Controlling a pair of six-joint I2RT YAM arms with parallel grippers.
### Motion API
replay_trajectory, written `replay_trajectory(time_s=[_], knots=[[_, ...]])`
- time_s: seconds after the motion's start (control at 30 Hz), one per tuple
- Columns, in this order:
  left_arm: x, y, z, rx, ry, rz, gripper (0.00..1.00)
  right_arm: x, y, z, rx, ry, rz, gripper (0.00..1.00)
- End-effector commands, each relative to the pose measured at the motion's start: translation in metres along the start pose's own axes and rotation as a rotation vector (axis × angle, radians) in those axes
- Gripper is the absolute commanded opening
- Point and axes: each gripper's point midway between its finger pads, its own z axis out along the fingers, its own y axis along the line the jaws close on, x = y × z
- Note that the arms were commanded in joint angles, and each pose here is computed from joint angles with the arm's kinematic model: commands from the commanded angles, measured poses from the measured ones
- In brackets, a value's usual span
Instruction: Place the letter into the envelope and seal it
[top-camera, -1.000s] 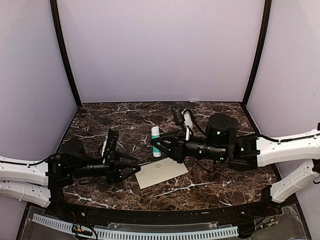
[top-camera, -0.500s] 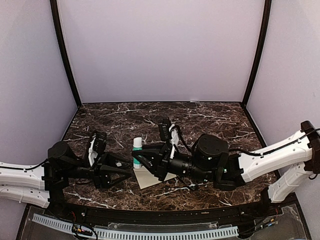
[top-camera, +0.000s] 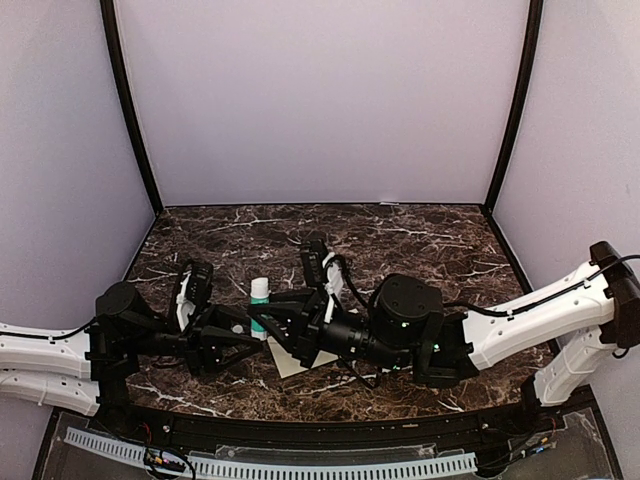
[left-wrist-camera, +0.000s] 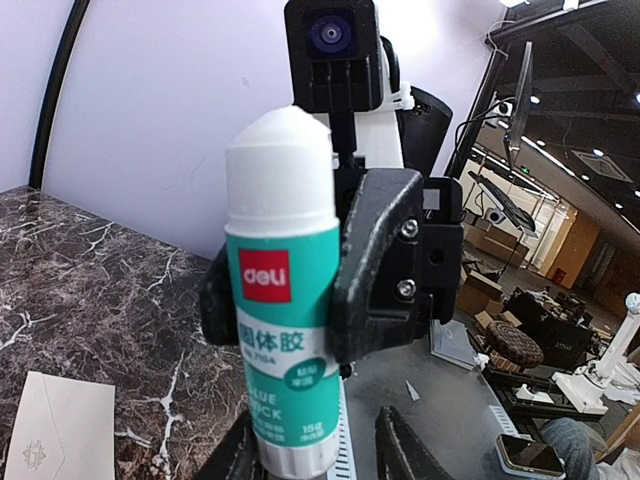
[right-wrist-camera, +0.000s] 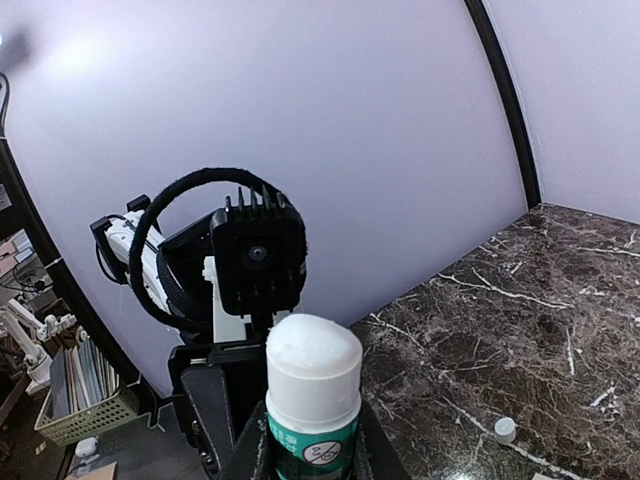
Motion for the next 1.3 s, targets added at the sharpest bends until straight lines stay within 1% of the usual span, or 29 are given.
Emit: replay_trajectory(time_s=[0.0,0.1,0.17,0.23,0.3,0.37,0.53,0.57,0.63,0.67,0.7,0.73,0.77,0.9,0.97,1.07,1.13,1.2,1.27], knots=[[-0.004,-0.010,-0.001,0.051,-0.015,0.015,0.36,-0.022,0.007,0.005,-0.001,-0.081,0.019,0.00],[-0.004,-0.009,-0.001,0.049,-0.014,0.009,0.32,-0.020,0.005,0.007,0.000,-0.077,0.023,0.00],[-0.005,-0.009,0.000,0.047,-0.017,0.007,0.27,-0.020,0.006,0.007,-0.004,-0.079,0.023,0.00],[-0.006,-0.009,0.000,0.042,-0.020,0.004,0.18,-0.019,0.006,0.007,-0.005,-0.079,0.025,0.00],[-0.007,-0.008,-0.001,0.036,-0.025,0.004,0.12,-0.020,0.006,0.007,-0.005,-0.080,0.026,0.00],[-0.008,-0.008,-0.002,0.031,-0.028,0.004,0.08,-0.019,0.006,0.007,-0.005,-0.076,0.026,0.00],[-0.010,-0.006,-0.004,0.014,-0.040,0.006,0.05,-0.010,-0.002,0.003,0.036,-0.041,0.002,0.00],[-0.009,-0.005,-0.004,0.007,-0.036,0.006,0.05,-0.009,-0.007,0.001,0.064,-0.026,-0.009,0.02],[-0.009,-0.001,-0.004,-0.020,-0.035,0.007,0.05,-0.009,-0.018,-0.001,0.133,0.000,-0.031,0.26],[-0.010,0.004,-0.004,-0.044,-0.040,0.009,0.05,-0.009,-0.022,-0.002,0.167,0.015,-0.039,0.36],[-0.009,0.010,-0.004,-0.077,-0.040,0.010,0.05,-0.011,-0.026,-0.002,0.195,0.023,-0.046,0.44],[-0.008,0.013,-0.004,-0.094,-0.036,0.010,0.05,-0.012,-0.029,-0.002,0.220,0.034,-0.052,0.48],[-0.008,0.019,-0.004,-0.123,-0.036,0.012,0.04,-0.013,-0.030,-0.001,0.238,0.041,-0.057,0.49],[-0.004,0.033,-0.001,-0.189,-0.025,0.007,0.04,-0.015,-0.036,0.009,0.303,0.070,-0.068,0.49],[-0.002,0.039,0.000,-0.212,-0.017,0.002,0.03,-0.016,-0.035,0.015,0.311,0.074,-0.066,0.46],[-0.002,0.043,0.000,-0.237,-0.019,0.002,0.03,-0.011,-0.039,0.021,0.334,0.087,-0.056,0.38],[-0.003,0.045,-0.002,-0.252,-0.024,0.003,0.03,-0.007,-0.041,0.023,0.346,0.094,-0.047,0.35],[-0.004,0.046,-0.004,-0.264,-0.030,0.005,0.03,-0.004,-0.042,0.023,0.349,0.097,-0.034,0.35],[-0.006,0.046,-0.005,-0.271,-0.038,0.006,0.03,-0.001,-0.043,0.023,0.347,0.101,-0.017,0.38]])
